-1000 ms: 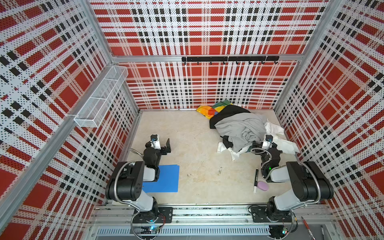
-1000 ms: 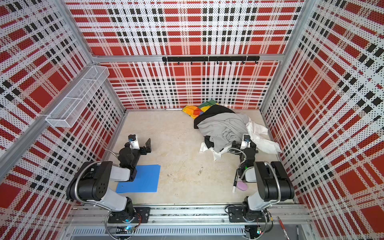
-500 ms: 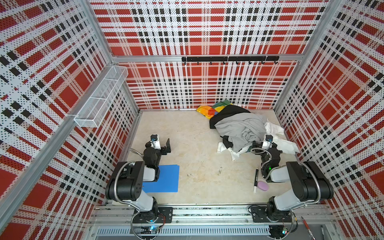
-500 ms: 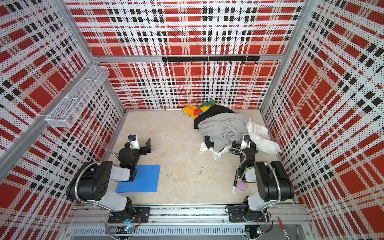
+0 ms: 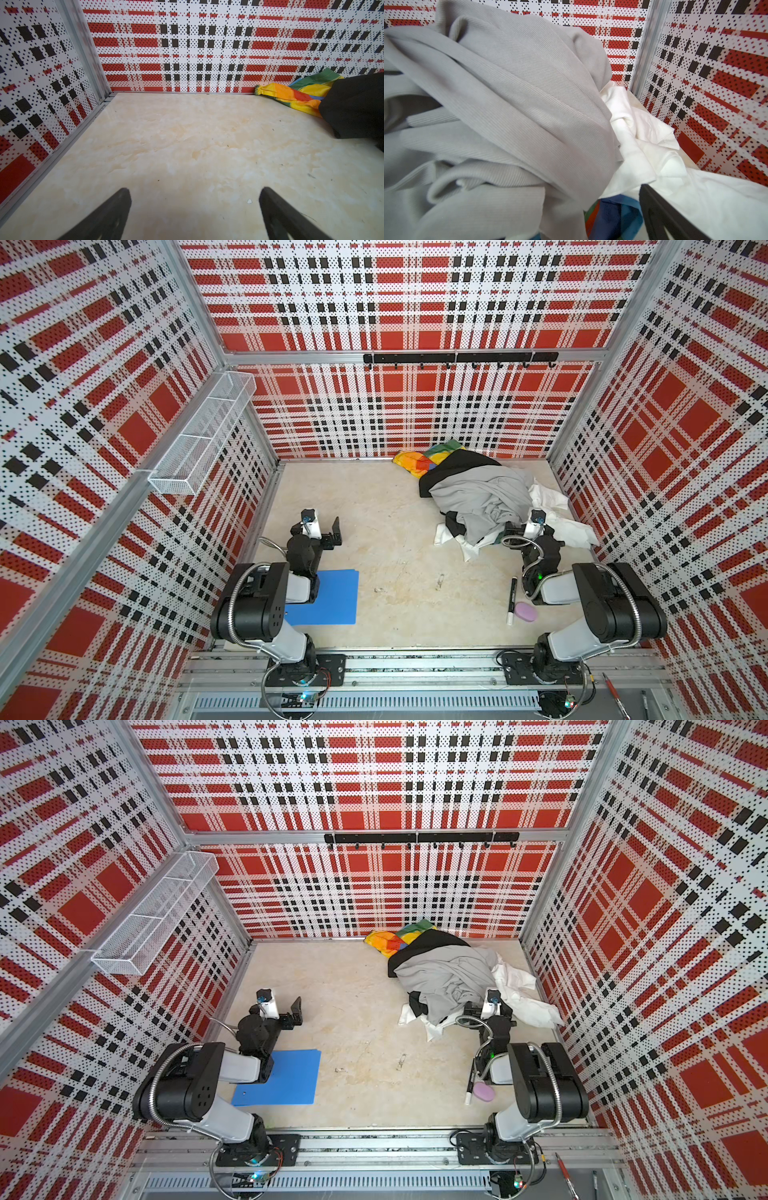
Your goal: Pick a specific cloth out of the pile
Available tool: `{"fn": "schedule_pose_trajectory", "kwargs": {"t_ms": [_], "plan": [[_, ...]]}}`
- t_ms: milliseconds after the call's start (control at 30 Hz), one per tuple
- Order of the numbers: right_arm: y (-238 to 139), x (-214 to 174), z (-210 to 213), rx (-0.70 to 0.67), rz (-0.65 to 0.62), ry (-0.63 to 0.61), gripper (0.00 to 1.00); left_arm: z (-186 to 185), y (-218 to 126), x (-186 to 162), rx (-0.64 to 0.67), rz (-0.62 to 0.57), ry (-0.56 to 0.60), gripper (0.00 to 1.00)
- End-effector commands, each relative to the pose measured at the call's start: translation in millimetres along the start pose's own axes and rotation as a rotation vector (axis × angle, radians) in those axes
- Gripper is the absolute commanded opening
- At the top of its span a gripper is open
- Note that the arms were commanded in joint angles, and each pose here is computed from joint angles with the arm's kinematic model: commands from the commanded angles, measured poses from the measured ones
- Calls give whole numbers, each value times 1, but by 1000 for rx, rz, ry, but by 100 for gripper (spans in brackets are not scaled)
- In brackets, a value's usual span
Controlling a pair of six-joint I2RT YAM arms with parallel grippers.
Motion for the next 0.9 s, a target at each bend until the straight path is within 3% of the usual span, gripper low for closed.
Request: {"fn": "schedule_pose_trajectory", "kwargs": {"t_ms": [0,300,400,533,700,867], "plan": [[2,15,1,0,-59,7,100,1,3,9,-4,-30,-9,99],[-12,22,-1,3,-118,12,100,-1,-6,14,-3,-62,2,99],[-21,35,4,11,-145,-5,100,-4,-17,27,52,-89,43,99],[-25,61,16,-11,-76,-5,100,-21,-20,49,55,-30,63,99],[-34,102,29,34,-45,123,100,-51,-34,88,-107,-42,-122,99],[-37,130,42,40,32,198,100,-87,-63,106,-313,-56,-333,99]]}}
Point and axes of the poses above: each gripper's point midway between its finger pads, its own y axis out along the fingers, its own z axis along the line the jaws close on, x = y × z, the point moved 1 cm from there along -y, back along the fingers, and after that the axes turned 5 degrees about y, right-handed, at the moved point
